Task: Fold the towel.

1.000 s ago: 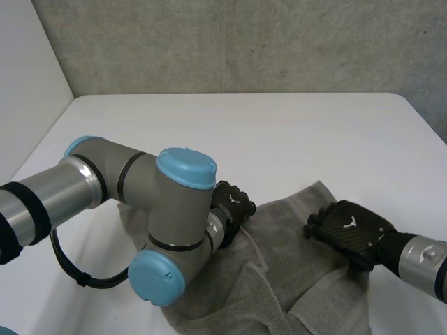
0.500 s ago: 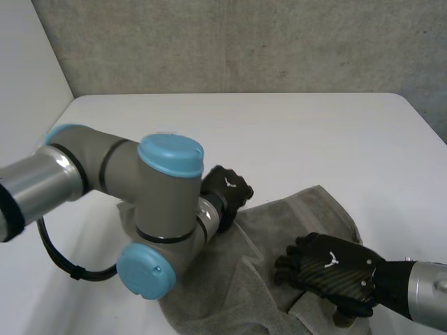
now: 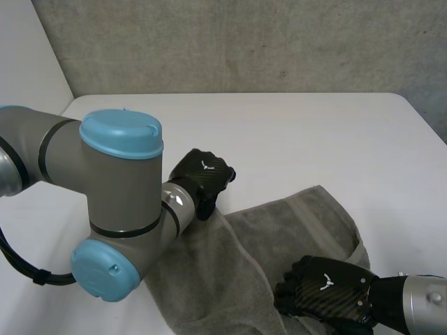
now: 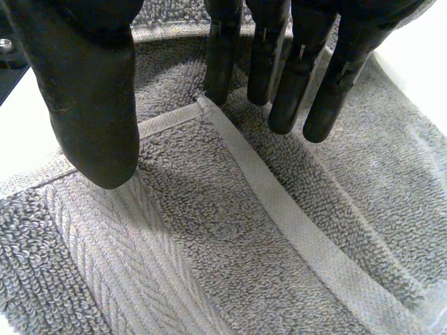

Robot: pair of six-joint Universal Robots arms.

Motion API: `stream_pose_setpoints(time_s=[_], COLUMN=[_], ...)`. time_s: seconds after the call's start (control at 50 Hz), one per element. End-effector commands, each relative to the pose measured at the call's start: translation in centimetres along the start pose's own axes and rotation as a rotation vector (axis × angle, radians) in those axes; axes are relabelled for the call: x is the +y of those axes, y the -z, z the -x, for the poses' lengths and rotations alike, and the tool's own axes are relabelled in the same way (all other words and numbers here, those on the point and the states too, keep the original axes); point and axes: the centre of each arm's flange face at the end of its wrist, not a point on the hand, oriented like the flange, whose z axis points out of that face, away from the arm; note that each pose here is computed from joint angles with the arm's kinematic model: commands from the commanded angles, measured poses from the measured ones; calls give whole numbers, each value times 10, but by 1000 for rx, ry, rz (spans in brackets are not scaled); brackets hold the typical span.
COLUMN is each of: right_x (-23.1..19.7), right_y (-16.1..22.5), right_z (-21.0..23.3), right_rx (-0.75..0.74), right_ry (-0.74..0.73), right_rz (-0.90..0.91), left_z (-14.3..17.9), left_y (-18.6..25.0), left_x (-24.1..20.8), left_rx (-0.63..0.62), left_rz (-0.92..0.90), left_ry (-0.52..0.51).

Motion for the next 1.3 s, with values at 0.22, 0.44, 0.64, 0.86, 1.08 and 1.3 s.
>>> stream_pose_setpoints(time_s=[0.22, 0.44, 0.64, 0.86, 1.08, 1.3], right_x=[5, 2, -29, -82, -47, -68], right_y=[0, 3, 16, 63, 43, -7], right_z=[-2, -4, -51, -156, -158, -160], right_rx=[5, -4, 96, 516, 605, 571], right_ry=[17, 5, -1, -130, -163, 42], right_rz=[30, 29, -80, -235, 114, 191], left_z=[5, 6, 41, 109, 100, 103], left_y=[4, 4, 6, 51, 53, 2], left_x=[3, 7, -7, -64, -11, 20], left_rx=[-20, -21, -116, -298, -241, -224], left_rz=[-12, 2, -52, -273, -109, -6], left_ry=[6, 9, 35, 188, 214, 199])
